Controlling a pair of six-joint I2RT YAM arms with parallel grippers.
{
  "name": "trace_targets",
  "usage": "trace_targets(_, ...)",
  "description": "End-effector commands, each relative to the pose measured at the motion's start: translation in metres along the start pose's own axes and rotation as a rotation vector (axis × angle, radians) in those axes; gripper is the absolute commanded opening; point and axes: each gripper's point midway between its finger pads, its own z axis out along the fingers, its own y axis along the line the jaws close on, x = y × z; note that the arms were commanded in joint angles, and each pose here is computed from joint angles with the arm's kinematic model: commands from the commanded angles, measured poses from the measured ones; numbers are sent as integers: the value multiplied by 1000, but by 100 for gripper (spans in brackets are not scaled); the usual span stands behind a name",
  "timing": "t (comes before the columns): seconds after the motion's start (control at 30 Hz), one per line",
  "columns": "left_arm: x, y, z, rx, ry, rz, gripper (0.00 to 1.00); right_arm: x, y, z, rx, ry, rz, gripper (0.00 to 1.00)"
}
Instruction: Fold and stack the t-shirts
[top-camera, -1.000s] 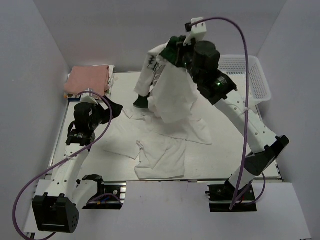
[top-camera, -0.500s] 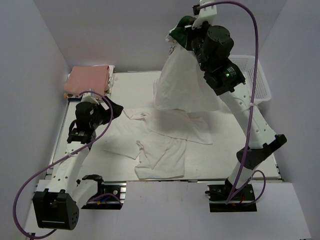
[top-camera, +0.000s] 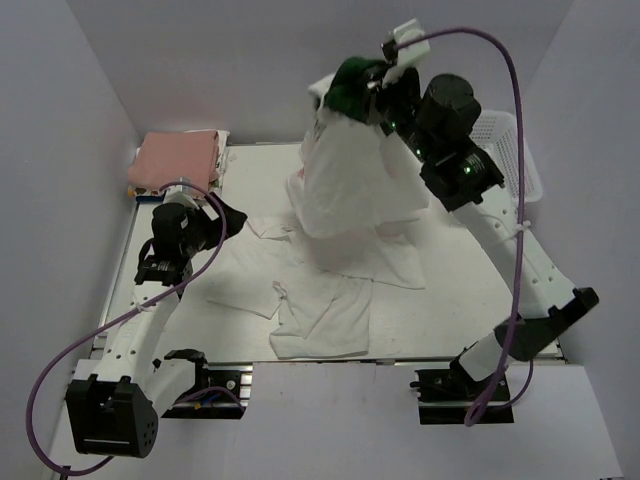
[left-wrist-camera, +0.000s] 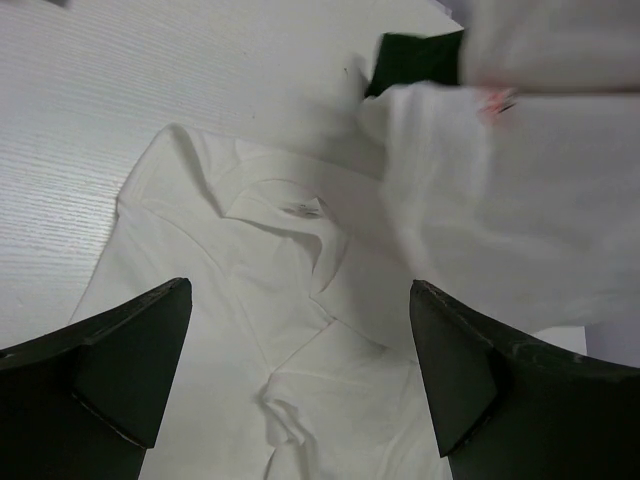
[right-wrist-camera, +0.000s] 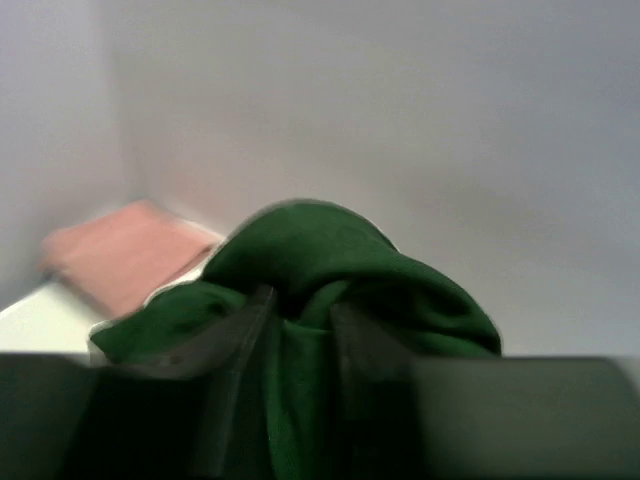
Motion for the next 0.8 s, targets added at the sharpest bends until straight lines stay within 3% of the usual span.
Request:
trace_targets(0.0,-12,-10,-7,11,-24,-5,100,28,52,-34,-244,35,105,49)
trace_targets(0.07,-15,-9,-8,-3,-29,-6,100,66,55,-38,-231,115,146,90)
trace_targets(0.23,-16,-4,-9,-38,-34,-18,100,119,35,-34,-55,273,192,90)
trace_targets(0.27,-16,-4,-9,-38,-34,-27,100,142,36,-39,-45,368,184,90)
trace_targets(0.3,-14,-3,-9,-43,-27,-29,100,138,32,-26,-24,375,181,90)
trace_targets(0.37,-13,-1,-7,-49,-19,-31,100,199,42,-16,-28,546,160,90)
trace_targets(0.4,-11,0,-8,-55,-11,-32,100,190,41,-7,-36,527,153,90)
trace_targets(0.43,-11,0,-8,-55,-11,-33,100,230,49,4,-43,607,141,90)
trace_targets(0.5,-10,3,-8,-69,-9,-34,100,250,57,7,-80,673,121,90)
trace_targets(0.53,-10,3,-8,-69,-9,-34,100,290,65,10,-100,767,100,90)
trace_targets(0.67,-4,6,-8,-79,6,-37,100,359,103,6,-252,924,146,90)
trace_targets(0.77,-4,6,-8,-79,6,-37,100,393,139,-6,-395,967,207,90)
